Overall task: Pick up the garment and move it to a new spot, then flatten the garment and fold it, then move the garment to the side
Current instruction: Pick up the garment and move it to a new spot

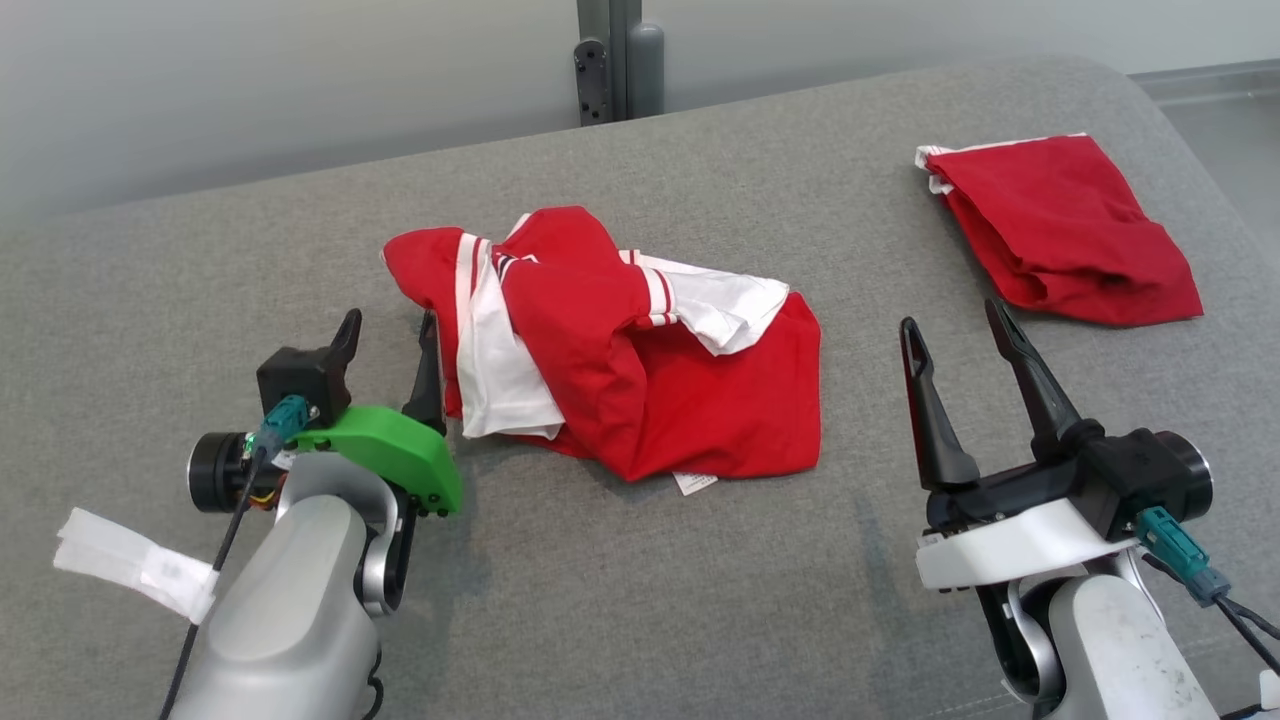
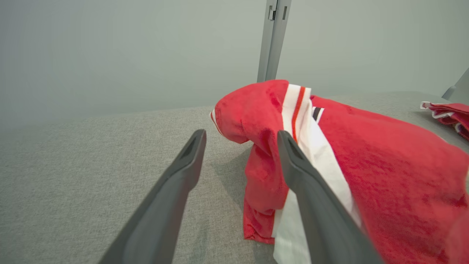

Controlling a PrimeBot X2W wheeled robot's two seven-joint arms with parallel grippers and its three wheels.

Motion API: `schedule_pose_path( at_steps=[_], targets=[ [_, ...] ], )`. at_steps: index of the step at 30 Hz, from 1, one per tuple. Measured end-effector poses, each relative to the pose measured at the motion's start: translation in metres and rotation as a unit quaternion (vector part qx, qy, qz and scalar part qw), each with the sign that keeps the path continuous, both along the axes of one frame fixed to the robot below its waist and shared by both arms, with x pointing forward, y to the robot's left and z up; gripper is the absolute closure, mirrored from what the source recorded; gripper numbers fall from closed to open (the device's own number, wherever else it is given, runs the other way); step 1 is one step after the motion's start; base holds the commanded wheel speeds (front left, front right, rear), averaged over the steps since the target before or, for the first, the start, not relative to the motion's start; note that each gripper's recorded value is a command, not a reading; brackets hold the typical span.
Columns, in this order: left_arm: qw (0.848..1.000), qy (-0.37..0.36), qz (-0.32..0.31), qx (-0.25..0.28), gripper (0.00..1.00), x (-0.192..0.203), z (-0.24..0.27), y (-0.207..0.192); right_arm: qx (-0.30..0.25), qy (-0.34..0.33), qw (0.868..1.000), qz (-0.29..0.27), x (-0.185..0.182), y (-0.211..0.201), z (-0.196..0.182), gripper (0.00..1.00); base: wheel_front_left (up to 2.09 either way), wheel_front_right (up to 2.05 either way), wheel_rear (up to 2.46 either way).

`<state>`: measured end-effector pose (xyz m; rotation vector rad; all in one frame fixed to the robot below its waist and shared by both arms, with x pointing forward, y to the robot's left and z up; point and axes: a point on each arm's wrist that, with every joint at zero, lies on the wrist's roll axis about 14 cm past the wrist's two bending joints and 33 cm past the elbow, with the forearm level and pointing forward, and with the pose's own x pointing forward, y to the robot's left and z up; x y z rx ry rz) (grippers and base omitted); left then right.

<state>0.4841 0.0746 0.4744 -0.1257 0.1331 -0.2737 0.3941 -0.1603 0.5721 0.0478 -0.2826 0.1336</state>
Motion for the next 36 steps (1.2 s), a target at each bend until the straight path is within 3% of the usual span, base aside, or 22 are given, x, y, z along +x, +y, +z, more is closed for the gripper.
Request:
schedule_pose_path(
  at_steps=[8, 16, 23, 36],
  targets=[
    [0.998, -0.05, 0.029, 0.0, 0.0, -0.04, 0.022, 0.027, -0.003, 0.009, 1.0, 0.014, -0.013, 0.011, -0.006, 0.0, 0.0, 0.0, 0.0],
    [0.992, -0.077, 0.097, -0.019, 0.0, -0.092, 0.034, 0.064, 0.007, 0.018, 1.0, 0.025, -0.029, 0.017, -0.012, 0.0, 0.0, 0.0, 0.0],
    [0.988, -0.075, 0.131, -0.043, 0.0, -0.13, 0.032, 0.068, 0.033, 0.036, 0.998, 0.03, -0.038, 0.02, -0.023, 0.0, 0.0, 0.0, 0.0],
    [0.985, -0.072, 0.152, -0.051, 0.0, -0.149, 0.028, 0.074, 0.041, 0.047, 0.997, 0.038, -0.045, 0.025, -0.03, 0.0, 0.0, 0.0, 0.0]
  ],
)
